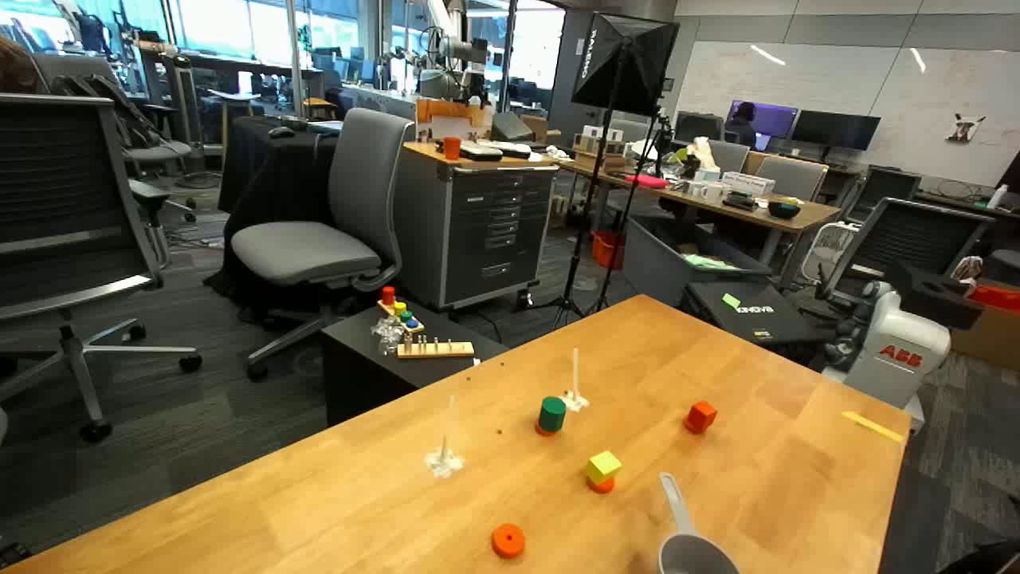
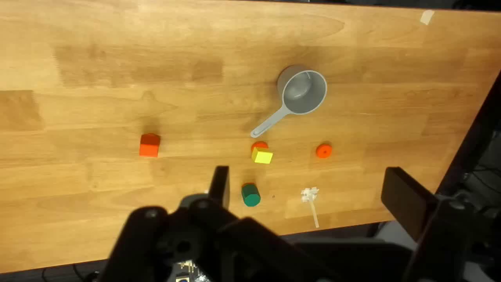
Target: Put all the blocks in the cup
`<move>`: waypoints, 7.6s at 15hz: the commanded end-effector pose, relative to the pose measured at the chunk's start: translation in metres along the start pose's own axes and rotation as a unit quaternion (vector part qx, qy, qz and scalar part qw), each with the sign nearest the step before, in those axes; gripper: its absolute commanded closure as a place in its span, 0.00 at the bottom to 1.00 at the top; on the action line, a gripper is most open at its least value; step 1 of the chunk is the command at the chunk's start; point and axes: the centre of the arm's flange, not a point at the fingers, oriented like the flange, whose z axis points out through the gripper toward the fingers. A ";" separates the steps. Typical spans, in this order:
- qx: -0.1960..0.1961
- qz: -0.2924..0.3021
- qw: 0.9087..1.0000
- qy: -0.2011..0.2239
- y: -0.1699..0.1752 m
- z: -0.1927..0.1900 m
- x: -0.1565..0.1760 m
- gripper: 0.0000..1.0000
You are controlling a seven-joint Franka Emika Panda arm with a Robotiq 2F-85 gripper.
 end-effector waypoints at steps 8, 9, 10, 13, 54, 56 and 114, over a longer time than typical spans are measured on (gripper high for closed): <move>0.000 0.000 1.000 -0.003 0.000 0.002 0.000 0.00; -0.003 -0.003 1.000 -0.001 0.001 0.004 0.005 0.00; -0.001 0.003 1.000 -0.008 0.001 0.007 0.015 0.00; 0.004 -0.013 0.999 -0.033 0.002 0.024 0.046 0.00; -0.108 0.134 0.970 -0.172 0.201 0.310 0.179 0.00; -0.117 0.129 0.969 -0.176 0.205 0.324 0.181 0.00; -0.047 -0.026 0.967 -0.248 0.026 0.313 0.107 0.87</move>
